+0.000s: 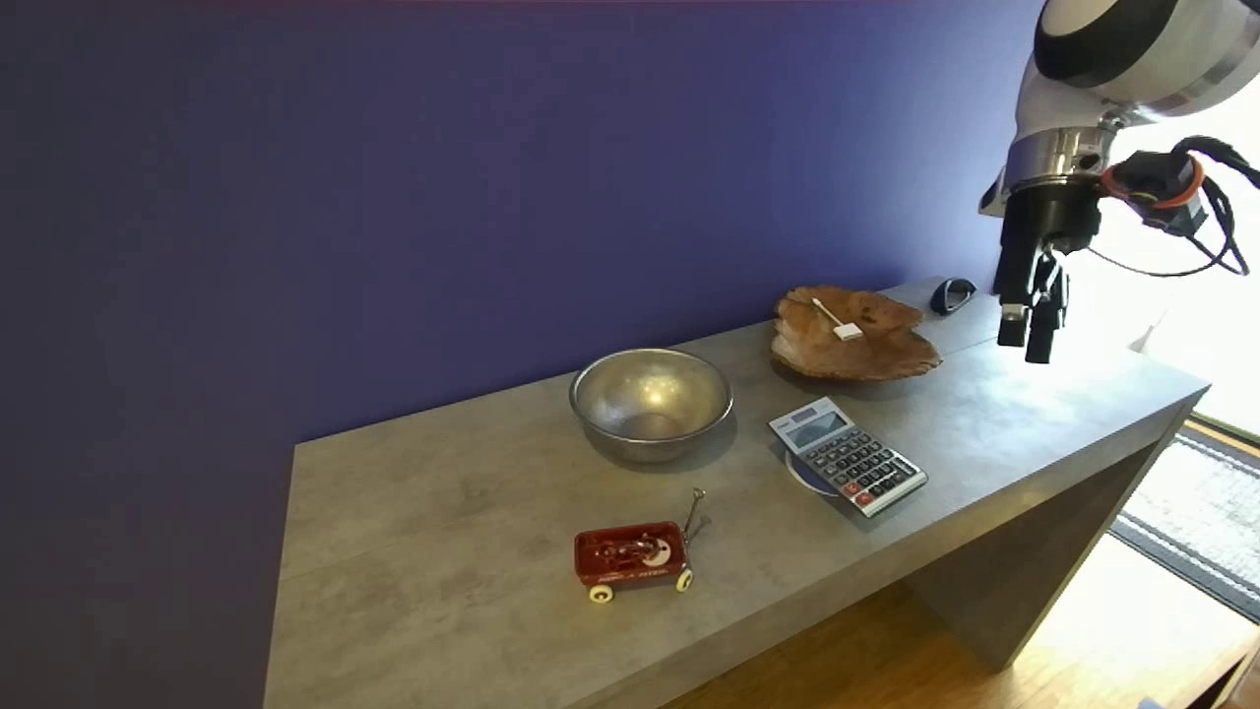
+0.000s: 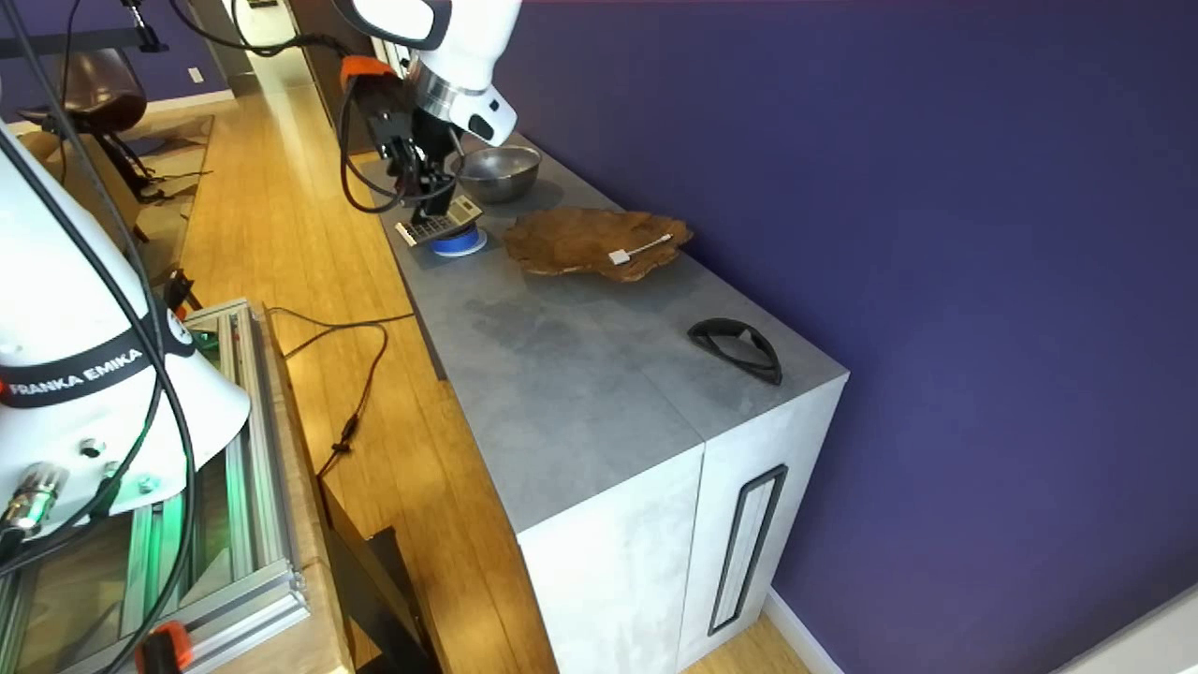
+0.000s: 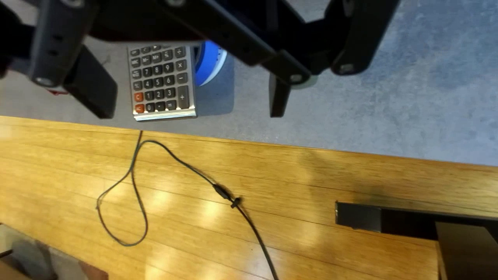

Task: Put the calculator in the silver bowl

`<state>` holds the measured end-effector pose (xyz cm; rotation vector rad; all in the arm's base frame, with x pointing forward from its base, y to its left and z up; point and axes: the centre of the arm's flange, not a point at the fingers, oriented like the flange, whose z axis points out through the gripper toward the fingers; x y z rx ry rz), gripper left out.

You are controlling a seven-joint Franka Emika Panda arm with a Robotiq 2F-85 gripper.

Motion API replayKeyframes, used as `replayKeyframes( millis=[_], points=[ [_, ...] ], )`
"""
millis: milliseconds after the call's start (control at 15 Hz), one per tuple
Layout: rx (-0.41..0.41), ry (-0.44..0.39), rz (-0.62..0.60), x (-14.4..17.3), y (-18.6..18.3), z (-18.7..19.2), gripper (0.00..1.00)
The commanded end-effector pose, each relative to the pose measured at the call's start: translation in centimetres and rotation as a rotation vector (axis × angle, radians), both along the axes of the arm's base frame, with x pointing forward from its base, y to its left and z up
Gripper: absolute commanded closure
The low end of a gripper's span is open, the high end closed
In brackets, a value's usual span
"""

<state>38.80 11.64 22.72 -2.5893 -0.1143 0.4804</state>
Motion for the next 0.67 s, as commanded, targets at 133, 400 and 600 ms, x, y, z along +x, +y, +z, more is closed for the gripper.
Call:
replayKeyframes(
  millis=[133,400,600],
  points=[
    [0.280,-0.089,-0.002,-0.7,-3.4,-6.5,0.00],
    [0.457,-0.105,0.060,-1.7,-3.3,-10.9,0.00],
    [0.411,-0.102,0.053,-2.0,-2.9,-8.5,0.00]
  ],
)
